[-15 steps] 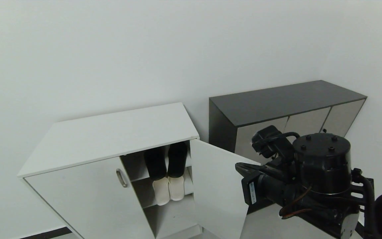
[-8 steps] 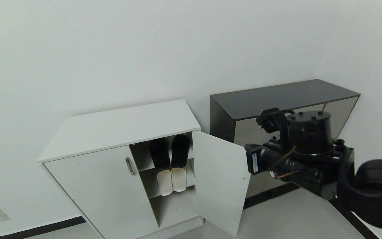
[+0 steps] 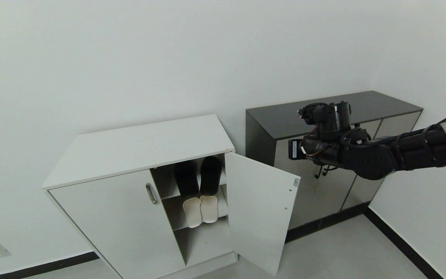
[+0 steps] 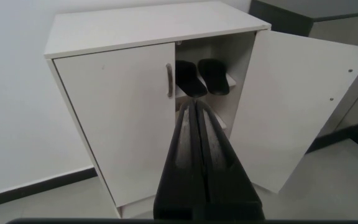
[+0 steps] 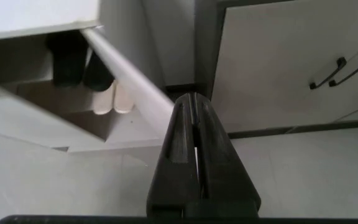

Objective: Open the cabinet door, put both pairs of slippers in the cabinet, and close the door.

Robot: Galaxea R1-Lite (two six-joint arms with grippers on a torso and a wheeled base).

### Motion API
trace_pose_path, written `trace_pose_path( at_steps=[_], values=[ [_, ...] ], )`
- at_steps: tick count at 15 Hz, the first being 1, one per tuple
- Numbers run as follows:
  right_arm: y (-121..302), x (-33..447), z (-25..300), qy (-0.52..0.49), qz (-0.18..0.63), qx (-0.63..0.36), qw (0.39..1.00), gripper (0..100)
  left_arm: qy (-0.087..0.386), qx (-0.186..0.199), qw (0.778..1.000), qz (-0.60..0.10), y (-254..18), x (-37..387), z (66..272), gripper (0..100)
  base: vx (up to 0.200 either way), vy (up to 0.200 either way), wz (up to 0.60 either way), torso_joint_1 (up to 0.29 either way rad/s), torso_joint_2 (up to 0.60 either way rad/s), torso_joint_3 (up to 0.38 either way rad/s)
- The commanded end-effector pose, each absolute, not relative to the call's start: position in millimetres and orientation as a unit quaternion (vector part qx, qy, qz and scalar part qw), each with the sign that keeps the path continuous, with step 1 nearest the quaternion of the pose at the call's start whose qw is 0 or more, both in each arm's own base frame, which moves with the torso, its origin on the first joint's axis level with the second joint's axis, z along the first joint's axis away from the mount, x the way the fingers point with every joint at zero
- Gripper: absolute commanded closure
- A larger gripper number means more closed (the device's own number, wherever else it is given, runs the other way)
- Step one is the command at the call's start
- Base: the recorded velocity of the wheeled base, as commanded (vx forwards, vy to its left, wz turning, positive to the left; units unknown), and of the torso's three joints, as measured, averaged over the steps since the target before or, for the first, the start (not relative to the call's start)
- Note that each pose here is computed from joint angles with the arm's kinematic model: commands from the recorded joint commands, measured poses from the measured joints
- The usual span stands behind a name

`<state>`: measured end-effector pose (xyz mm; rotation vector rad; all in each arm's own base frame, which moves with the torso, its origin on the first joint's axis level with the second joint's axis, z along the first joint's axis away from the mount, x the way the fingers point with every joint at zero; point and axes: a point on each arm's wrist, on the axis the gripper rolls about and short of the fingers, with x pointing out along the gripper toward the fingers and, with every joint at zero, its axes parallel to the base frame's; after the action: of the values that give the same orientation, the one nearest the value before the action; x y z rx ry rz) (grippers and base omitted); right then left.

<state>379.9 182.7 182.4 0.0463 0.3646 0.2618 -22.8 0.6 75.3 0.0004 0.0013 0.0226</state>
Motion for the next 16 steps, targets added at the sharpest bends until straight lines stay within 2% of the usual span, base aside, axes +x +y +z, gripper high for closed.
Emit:
trace_pose_path(
  at_steps=[1, 8, 16],
  values=[
    [180.3, 402.1, 161.6, 0.195, 0.118, 0.022, 0.973, 100, 0.001, 0.000, 1.000, 0.012, 0.6, -22.8, 75.3, 100, 0.000, 0.000, 0.00, 0.000, 0.00, 0.000],
    [179.7, 421.5, 130.2, 0.221, 0.117, 0.019, 0.968, 100, 0.001, 0.000, 1.000, 0.012, 0.6, -22.8, 75.3, 100, 0.000, 0.000, 0.00, 0.000, 0.00, 0.000],
    [183.0, 420.1, 117.7, 0.240, 0.118, 0.013, 0.963, 100, 0.001, 0.000, 1.000, 0.012, 0.6, -22.8, 75.3, 100, 0.000, 0.000, 0.00, 0.000, 0.00, 0.000]
  ],
)
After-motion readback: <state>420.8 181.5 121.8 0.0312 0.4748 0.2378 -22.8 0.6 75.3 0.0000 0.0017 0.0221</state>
